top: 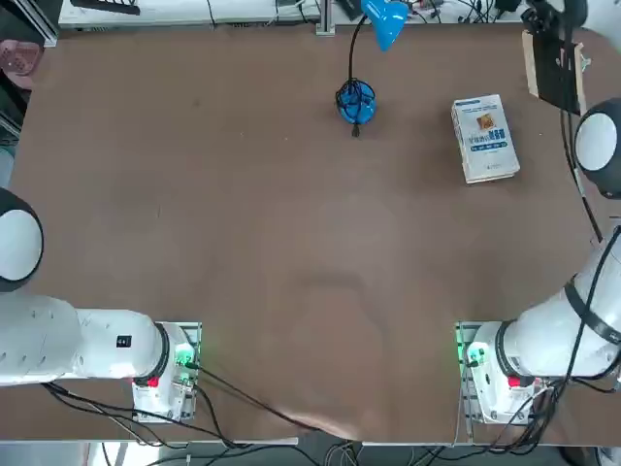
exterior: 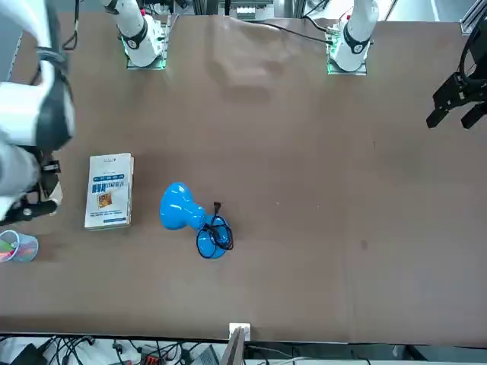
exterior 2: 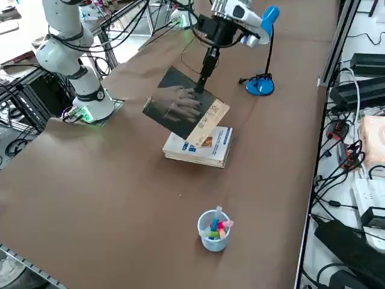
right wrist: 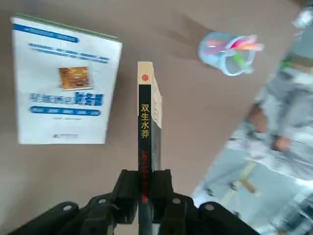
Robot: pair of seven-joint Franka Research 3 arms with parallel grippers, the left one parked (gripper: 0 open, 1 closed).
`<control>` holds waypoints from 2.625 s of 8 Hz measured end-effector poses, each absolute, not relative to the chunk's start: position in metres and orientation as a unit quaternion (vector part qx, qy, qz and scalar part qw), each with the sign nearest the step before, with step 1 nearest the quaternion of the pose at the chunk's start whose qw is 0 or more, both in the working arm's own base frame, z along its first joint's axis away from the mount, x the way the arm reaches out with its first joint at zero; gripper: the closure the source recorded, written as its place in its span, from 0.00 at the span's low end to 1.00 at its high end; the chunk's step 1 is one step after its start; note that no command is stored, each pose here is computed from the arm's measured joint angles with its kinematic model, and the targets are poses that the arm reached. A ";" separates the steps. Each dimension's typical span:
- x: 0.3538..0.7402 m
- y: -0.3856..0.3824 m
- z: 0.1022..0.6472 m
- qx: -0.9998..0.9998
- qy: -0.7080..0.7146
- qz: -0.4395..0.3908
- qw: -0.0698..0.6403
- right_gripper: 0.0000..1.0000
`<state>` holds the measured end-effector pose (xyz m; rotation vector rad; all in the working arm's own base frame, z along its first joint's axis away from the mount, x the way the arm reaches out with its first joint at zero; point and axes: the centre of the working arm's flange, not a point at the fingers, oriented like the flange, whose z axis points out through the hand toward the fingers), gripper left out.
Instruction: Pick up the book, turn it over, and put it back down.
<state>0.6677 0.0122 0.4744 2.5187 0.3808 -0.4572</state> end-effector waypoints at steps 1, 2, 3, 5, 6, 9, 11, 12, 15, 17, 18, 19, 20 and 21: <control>0.666 0.039 0.465 0.921 0.144 -0.167 0.320 0.90; 0.662 0.065 0.451 0.905 0.150 -0.164 0.363 0.90; 0.658 0.091 0.436 0.889 0.157 -0.159 0.400 0.90; 0.642 0.134 0.406 0.862 0.157 -0.135 0.462 0.90; 0.632 0.148 0.389 0.852 0.159 -0.113 0.486 0.90; 0.602 0.154 0.353 0.842 0.138 -0.038 0.520 0.90; 0.581 0.158 0.322 0.830 0.116 -0.001 0.546 0.90; 0.572 0.159 0.308 0.823 0.113 0.009 0.556 0.90; 0.553 0.169 0.261 0.808 0.103 0.043 0.578 0.90; 0.544 0.181 0.229 0.805 0.098 0.053 0.582 0.90; 0.542 0.183 0.218 0.804 0.094 0.058 0.584 0.90; 0.541 0.185 0.211 0.803 0.090 0.063 0.586 0.90; 0.540 0.187 0.205 0.802 0.088 0.066 0.587 0.90; 0.541 0.188 0.201 0.801 0.088 0.070 0.588 0.90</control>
